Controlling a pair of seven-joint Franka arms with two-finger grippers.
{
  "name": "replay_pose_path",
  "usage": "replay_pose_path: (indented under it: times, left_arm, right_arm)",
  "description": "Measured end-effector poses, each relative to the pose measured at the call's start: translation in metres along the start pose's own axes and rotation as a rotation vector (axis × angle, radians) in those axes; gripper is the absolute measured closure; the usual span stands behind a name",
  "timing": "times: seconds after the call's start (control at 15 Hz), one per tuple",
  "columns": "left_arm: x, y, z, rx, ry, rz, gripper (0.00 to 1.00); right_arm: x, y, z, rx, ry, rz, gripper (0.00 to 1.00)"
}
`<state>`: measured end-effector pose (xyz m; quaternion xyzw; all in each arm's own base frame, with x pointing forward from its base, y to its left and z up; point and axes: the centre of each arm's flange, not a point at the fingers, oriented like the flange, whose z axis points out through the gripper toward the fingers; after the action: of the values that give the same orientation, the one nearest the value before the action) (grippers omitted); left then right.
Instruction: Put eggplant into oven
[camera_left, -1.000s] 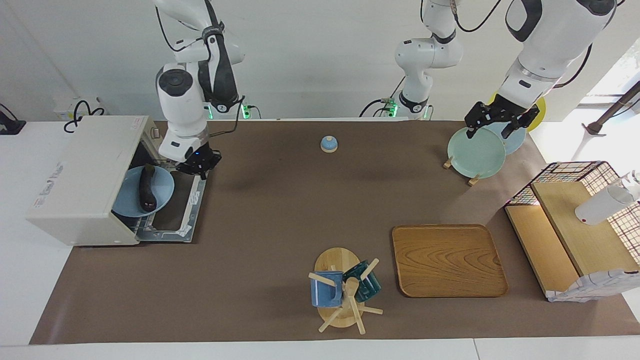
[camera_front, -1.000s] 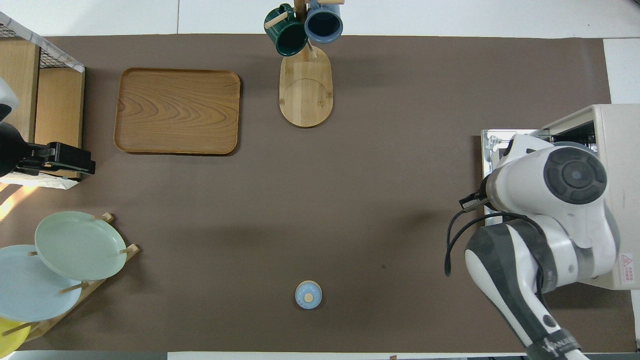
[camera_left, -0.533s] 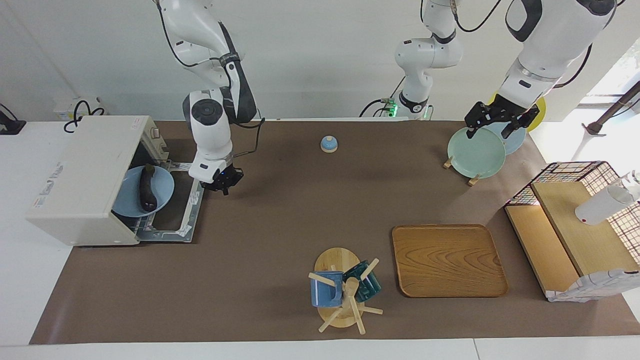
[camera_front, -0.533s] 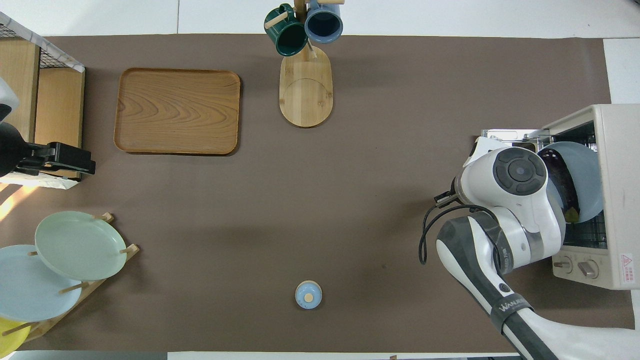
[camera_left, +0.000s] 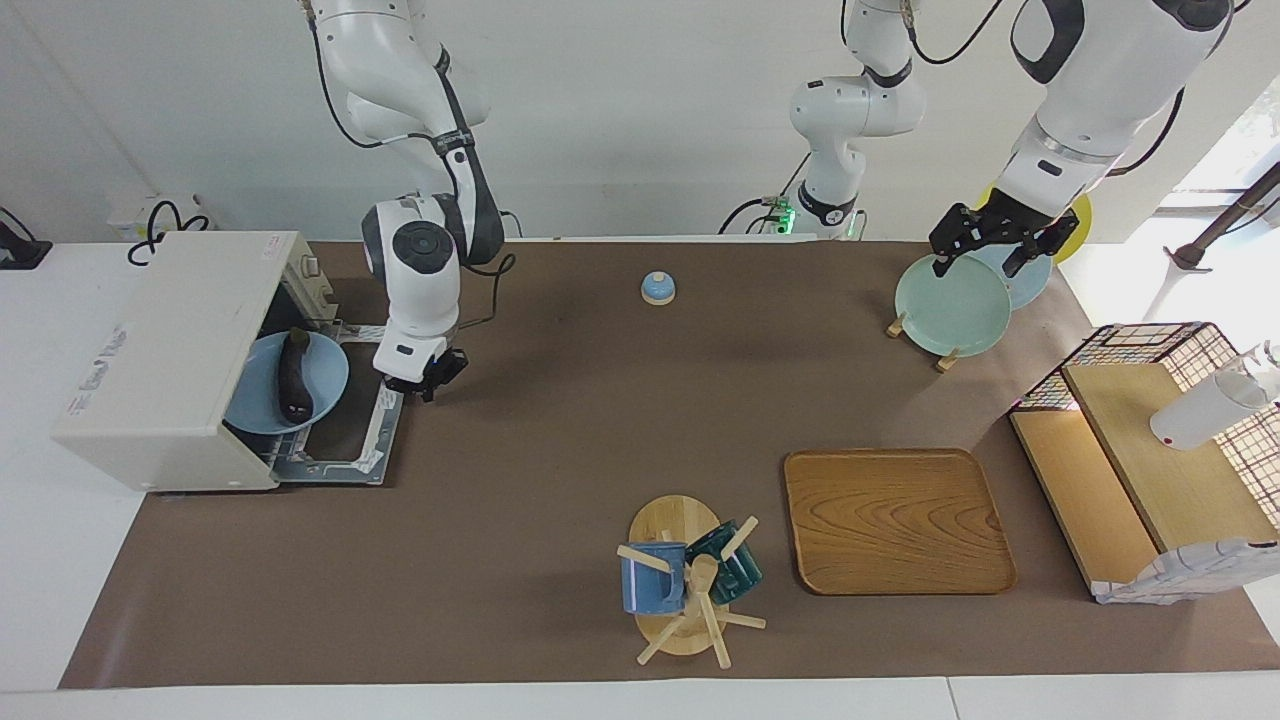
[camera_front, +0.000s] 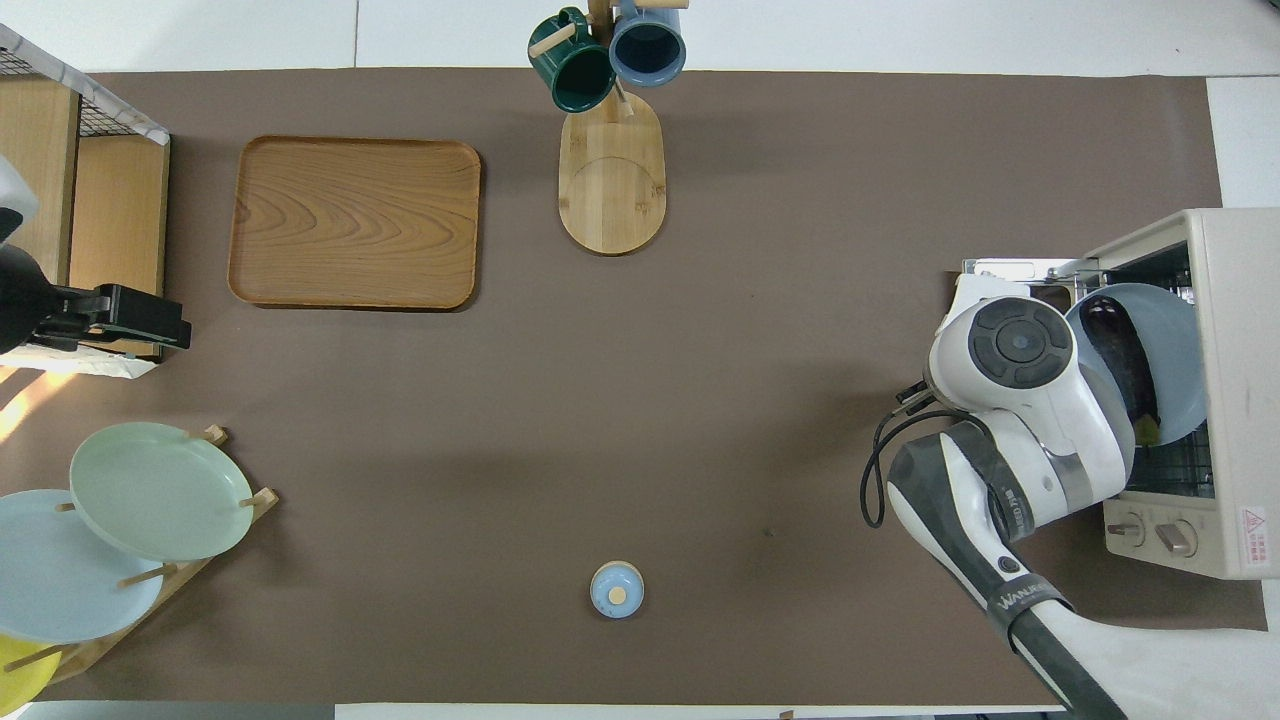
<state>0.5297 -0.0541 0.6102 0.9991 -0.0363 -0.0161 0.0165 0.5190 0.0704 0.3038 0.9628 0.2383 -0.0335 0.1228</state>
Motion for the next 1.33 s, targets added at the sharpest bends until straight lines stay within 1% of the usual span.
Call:
replay_pose_path:
  times: [0.4,0.47,0.67,0.87,1.07,1.2,1.33]
  left_arm:
    - [0.0,0.0,0.0,0.0,0.0,0.0,0.0]
    - [0.0,0.0,0.0,0.0,0.0,0.0,0.0]
    - [0.0,0.0,0.0,0.0,0.0,0.0,0.0]
    - [0.0,0.0,0.0,0.0,0.0,0.0,0.0]
    - [0.0,0.0,0.0,0.0,0.0,0.0,0.0]
    - [0.0,0.0,0.0,0.0,0.0,0.0,0.0]
    - [0.0,0.0,0.0,0.0,0.0,0.0,0.0]
  right_arm:
    - [-0.008,0.01,0.014,0.008,0.018,0.022,0.99]
    - [-0.008,0.01,0.015,0.0,0.016,0.011,0.99]
    - [-0.005,0.005,0.012,-0.057,-0.001,-0.06,0.99]
    - [0.006,0.011,-0.012,-0.085,-0.049,-0.098,0.99]
    - [0.016,0.037,-0.055,-0.111,-0.068,-0.146,0.99]
    - [0.011,0.06,-0.079,-0.106,-0.074,-0.159,0.99]
    - [0.0,0.08,-0.094,-0.091,-0.065,-0.158,0.99]
